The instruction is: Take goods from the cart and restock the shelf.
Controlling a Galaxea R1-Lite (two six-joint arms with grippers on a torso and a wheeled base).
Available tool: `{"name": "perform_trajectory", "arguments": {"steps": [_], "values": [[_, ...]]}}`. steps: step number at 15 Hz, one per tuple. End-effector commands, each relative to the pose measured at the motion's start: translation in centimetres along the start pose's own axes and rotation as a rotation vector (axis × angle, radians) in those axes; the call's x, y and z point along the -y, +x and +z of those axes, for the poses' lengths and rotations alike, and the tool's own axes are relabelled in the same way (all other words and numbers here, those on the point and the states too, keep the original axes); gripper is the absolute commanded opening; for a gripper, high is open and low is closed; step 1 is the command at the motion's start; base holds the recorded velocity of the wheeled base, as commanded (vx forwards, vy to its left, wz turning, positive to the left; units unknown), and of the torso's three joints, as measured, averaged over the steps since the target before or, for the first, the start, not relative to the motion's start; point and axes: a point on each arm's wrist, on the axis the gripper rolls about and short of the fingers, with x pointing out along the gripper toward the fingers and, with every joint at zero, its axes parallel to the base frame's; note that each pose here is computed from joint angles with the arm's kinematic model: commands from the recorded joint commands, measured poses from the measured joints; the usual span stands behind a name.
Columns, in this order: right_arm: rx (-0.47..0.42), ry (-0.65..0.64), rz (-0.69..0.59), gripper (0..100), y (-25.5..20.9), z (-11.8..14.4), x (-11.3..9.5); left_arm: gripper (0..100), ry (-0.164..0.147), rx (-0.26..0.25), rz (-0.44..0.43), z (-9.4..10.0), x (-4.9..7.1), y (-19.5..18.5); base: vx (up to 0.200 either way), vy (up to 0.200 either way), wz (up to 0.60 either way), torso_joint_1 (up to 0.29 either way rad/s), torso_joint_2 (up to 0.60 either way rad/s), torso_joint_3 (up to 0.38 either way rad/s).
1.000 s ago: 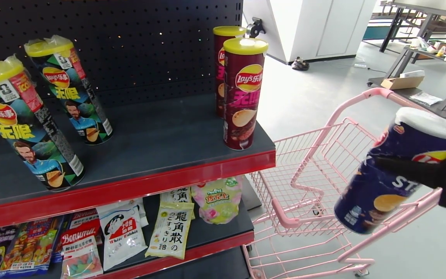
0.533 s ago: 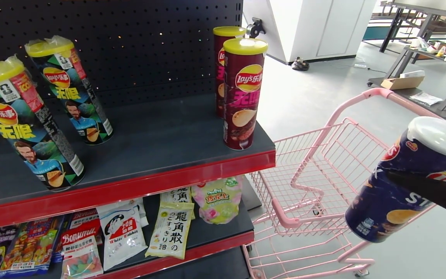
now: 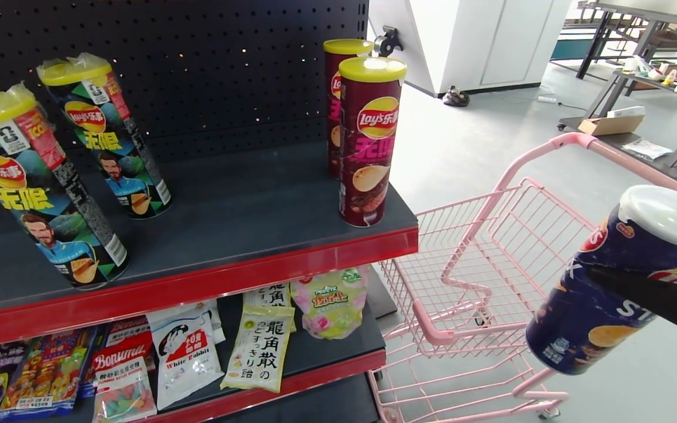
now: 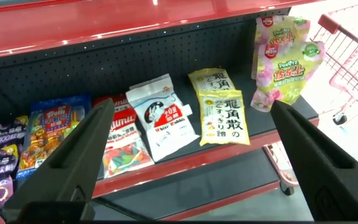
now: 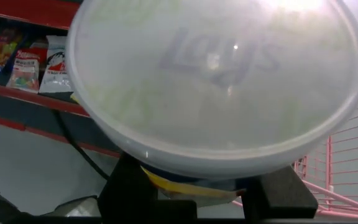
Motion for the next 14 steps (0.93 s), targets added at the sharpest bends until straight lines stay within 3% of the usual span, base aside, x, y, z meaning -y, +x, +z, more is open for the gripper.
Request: {"name": "perform_trajectory", "arguments": {"steps": [1, 4, 12, 14], "values": [[-0.006, 0.001, 0.002, 0, 0.13, -0.08, 0.0, 100, 0.0, -0.001, 0.0, 0.02, 0.0, 0.01, -0.2, 0.0, 0.0, 0.012, 0.01, 0.002], [-0.01, 0.003, -0.001, 0, 0.21, -0.1, 0.03, 100, -0.002, -0.001, -0.006, 0.02, 0.01, 0.01, -0.133, 0.0, 0.0, 0.003, 0.0, 0.002], [-0.029, 0.004, 0.003, 0, 0.71, -0.38, 0.07, 100, -0.002, -0.001, -0.009, 0.02, 0.02, 0.01, 0.0, 0.0, 0.6, 0.002, 0.0, 0.005], [-0.034, 0.005, 0.004, 0, 0.67, -0.57, 0.04, 100, -0.002, -0.001, -0.008, 0.02, 0.02, 0.01, 0.0, 0.0, 0.0, 0.0, 0.0, 0.0]]}}
